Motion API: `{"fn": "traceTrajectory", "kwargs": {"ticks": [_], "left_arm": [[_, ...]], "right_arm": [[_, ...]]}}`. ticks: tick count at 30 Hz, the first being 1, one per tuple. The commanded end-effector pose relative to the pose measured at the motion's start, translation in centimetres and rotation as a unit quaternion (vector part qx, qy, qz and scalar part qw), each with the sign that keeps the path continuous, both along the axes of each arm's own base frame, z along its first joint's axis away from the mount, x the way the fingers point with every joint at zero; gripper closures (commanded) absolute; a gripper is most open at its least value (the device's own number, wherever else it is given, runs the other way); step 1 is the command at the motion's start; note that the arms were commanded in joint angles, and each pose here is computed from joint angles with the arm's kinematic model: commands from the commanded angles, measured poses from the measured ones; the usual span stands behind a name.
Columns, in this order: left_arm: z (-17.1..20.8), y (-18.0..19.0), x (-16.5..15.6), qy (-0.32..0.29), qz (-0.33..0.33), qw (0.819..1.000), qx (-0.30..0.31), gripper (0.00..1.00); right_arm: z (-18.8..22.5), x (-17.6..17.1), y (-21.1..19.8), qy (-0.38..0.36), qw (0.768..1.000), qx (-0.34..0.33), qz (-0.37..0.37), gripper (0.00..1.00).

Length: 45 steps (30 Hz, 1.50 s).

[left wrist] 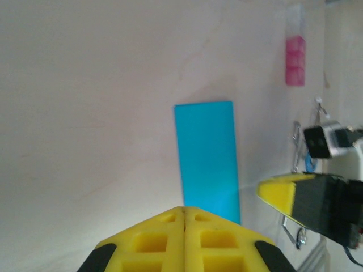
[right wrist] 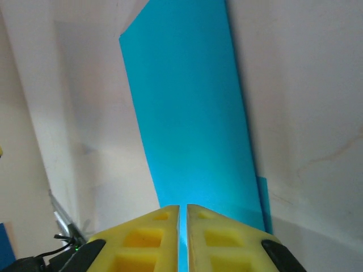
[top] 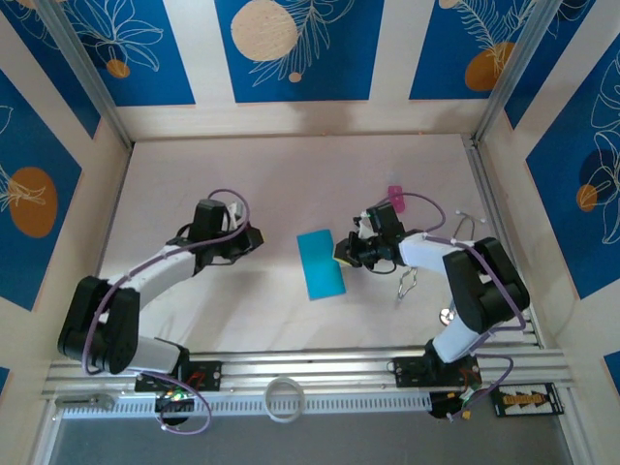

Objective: Fold a paper plane with a square sheet of paper (pick it up from the middle)
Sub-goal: Turn over the paper at the center of the table, then third fold the triangle at the center of the table.

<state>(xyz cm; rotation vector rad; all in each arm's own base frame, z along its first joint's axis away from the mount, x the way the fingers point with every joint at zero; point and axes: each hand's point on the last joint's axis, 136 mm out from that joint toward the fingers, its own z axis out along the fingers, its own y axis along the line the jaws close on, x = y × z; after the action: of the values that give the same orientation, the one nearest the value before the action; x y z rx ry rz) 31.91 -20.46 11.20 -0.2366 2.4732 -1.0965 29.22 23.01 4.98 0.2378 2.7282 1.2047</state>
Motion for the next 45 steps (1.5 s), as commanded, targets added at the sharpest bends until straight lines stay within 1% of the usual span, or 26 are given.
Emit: {"fn": "traceTrajectory", "kwargs": {"ticks": [1,4,9,16,20,26,29,33,37,43,45], "left_arm": [[3.1,-3.2,0.6,-0.042,-0.051,0.997,-0.044,0.96],[2.9,-4.9,0.3,-0.036,-0.081,0.995,-0.046,0.96],[1.8,-7.2,-0.1,-0.012,-0.115,0.992,-0.048,0.95],[-1.0,-10.9,-0.9,0.033,-0.156,0.987,-0.031,0.96],[-3.3,-12.5,-1.4,0.064,-0.168,0.984,-0.018,0.98],[-6.1,-13.1,-1.2,0.093,-0.159,0.983,-0.002,1.0],[-7.9,-12.2,-1.3,0.112,-0.144,0.983,0.031,1.0],[-9.9,-11.5,-2.1,0.137,-0.139,0.979,0.05,1.0],[-11.7,-10.8,-3.1,0.152,-0.137,0.977,0.061,1.0],[-12.5,-9.9,-3.7,0.155,-0.135,0.975,0.079,1.0],[-12.5,-9.8,-3.7,0.154,-0.136,0.975,0.08,1.0]], "right_arm": [[-0.6,-0.3,0.9,0.035,0.999,0.036,0.009,0.89],[-2.5,-0.6,0.7,0.065,0.998,0.026,-0.006,0.9],[-4.1,-1.4,0.4,0.097,0.995,0.012,-0.026,0.92],[-5.2,-3.1,1.6,0.147,0.987,-0.005,-0.066,0.91],[-5.6,-3.4,2.1,0.158,0.983,-0.016,-0.091,0.92],[-4.9,-3.2,2.4,0.149,0.984,-0.017,-0.101,0.92],[-4.4,-3.0,2.2,0.138,0.985,-0.017,-0.101,0.92],[-3.0,-2.4,2.8,0.111,0.991,0.004,-0.072,0.91],[-2.1,-1.4,2.4,0.086,0.995,0.007,-0.056,0.91],[-0.3,0.9,2.1,0.044,0.998,0.036,-0.032,0.91],[0.1,1.5,2.1,0.036,0.998,0.037,-0.024,0.91]]}}
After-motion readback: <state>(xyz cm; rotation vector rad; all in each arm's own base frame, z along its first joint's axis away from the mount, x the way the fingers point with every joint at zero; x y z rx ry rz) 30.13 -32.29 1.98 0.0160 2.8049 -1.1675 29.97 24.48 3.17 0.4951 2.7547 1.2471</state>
